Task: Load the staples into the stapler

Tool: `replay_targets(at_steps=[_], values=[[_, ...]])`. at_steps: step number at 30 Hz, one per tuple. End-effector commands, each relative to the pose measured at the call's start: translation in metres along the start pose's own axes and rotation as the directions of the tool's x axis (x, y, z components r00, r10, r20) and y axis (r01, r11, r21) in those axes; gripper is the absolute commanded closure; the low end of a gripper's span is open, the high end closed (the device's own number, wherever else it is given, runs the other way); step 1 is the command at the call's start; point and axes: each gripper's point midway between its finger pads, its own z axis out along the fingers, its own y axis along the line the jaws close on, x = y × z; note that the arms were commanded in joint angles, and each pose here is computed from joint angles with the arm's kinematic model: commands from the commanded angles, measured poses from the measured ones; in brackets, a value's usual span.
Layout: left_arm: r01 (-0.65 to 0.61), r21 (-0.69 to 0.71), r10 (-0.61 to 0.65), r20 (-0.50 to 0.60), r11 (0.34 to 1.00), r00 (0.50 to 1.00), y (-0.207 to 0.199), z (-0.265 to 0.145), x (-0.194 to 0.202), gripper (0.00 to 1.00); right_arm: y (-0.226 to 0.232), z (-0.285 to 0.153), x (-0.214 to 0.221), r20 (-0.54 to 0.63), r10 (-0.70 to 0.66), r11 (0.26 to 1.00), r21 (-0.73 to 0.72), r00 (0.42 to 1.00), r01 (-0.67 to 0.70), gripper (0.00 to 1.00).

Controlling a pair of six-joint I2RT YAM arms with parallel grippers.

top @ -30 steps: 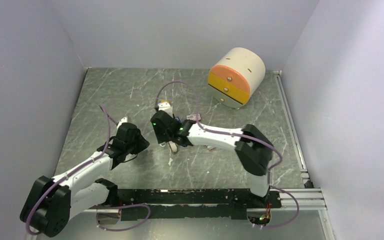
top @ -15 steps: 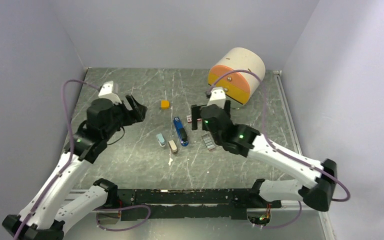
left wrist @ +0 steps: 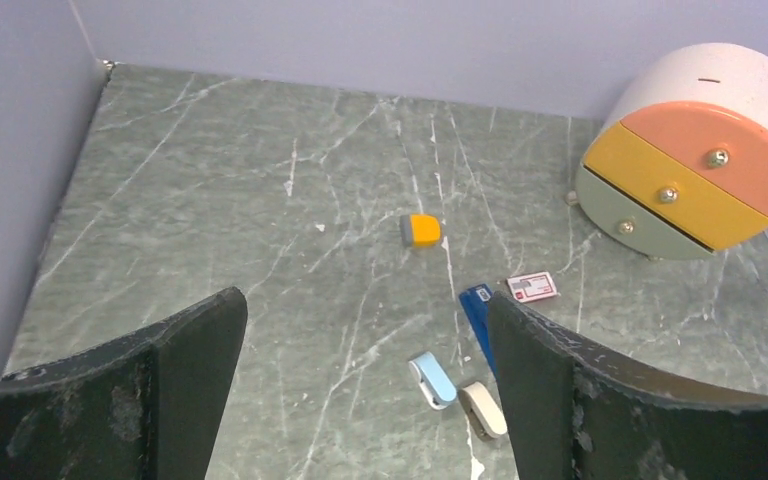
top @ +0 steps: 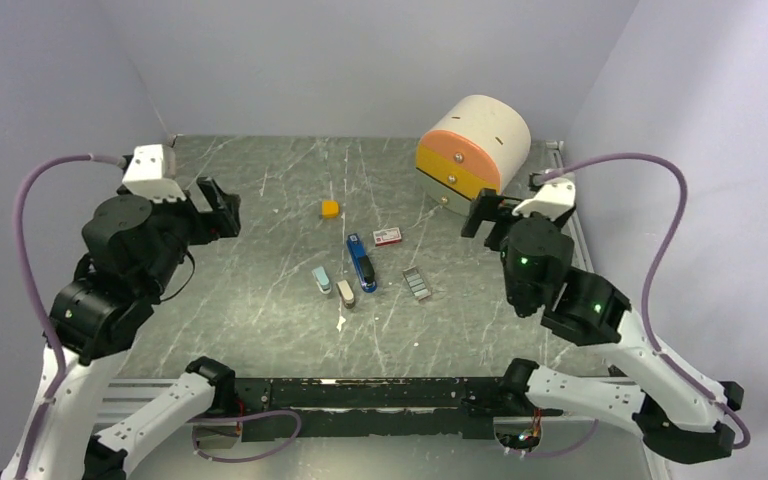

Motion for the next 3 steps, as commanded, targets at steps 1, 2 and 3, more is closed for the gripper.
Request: replay_targets(at_steps=[1, 2, 3], values=[[-0.054, -0.054, 0.053, -0.020, 0.997, 0.998, 0.0152, -0.0111, 0.0018, 0.06, -0.0239, -0.0024, -0.0064, 0.027, -0.009, 0.994, 0.111, 1.000, 0.006, 0.00], [-0.051, -0.052, 0.050, -0.022, 0.997, 0.999, 0.0146, -0.0104, 0.0027, 0.06, -0.0251, -0.0022, -0.0056, 0.026, -0.011, 0.993, 0.120, 1.000, 0.008, 0.00], [-0.048, -0.051, 0.047, -0.023, 0.998, 0.999, 0.0140, -0.0094, 0.0033, 0.06, -0.0250, -0.0017, -0.0046, 0.025, -0.015, 0.992, 0.124, 1.000, 0.012, 0.00]])
